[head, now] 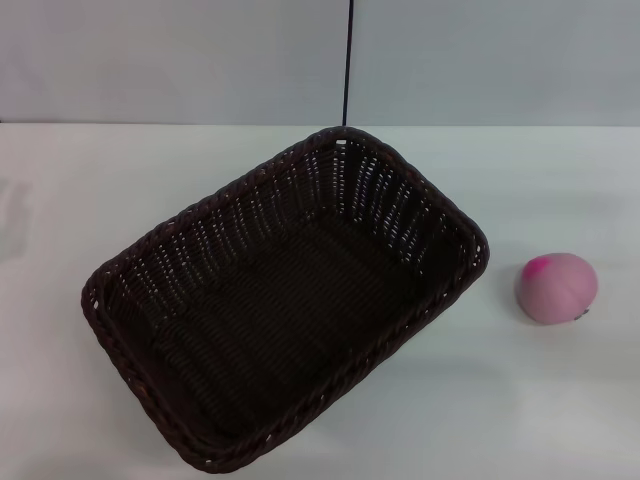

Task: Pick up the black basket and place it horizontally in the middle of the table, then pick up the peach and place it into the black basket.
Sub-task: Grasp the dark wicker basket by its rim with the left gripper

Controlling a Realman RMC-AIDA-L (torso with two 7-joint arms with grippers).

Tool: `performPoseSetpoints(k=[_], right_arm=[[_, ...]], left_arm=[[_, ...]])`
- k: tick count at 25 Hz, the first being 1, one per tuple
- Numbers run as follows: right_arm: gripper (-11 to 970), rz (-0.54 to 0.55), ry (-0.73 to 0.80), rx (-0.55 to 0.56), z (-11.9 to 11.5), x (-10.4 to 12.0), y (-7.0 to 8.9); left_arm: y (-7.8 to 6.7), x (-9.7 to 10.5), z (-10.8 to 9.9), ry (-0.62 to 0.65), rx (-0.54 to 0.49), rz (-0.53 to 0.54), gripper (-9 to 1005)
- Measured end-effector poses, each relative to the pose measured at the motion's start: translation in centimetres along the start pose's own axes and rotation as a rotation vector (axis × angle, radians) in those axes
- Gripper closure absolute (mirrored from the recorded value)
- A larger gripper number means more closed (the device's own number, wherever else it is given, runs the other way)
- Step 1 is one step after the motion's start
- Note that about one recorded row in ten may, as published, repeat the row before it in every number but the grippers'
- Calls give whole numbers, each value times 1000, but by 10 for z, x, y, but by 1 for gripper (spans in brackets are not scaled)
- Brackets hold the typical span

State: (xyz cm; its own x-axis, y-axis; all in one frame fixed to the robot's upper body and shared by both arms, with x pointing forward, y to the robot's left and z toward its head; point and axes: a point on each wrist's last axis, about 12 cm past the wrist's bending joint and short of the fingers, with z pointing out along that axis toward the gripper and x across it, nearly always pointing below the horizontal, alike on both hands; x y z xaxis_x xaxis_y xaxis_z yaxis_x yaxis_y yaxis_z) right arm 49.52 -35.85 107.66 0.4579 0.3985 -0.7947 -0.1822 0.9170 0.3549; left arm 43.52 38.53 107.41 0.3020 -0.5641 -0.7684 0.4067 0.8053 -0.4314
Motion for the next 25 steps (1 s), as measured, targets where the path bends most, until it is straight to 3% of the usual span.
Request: performPoseSetpoints(k=[16,23,25], right_arm=[[455,2,11,7,2,2,0],[452,4,20,11,4,4,0],[451,4,24,14,4,4,-1]], left_arm=[[1,1,6,3,8,-20,605],[-3,-8,42,126,198,-60,560],[0,-12,60,218,246,-100,455]])
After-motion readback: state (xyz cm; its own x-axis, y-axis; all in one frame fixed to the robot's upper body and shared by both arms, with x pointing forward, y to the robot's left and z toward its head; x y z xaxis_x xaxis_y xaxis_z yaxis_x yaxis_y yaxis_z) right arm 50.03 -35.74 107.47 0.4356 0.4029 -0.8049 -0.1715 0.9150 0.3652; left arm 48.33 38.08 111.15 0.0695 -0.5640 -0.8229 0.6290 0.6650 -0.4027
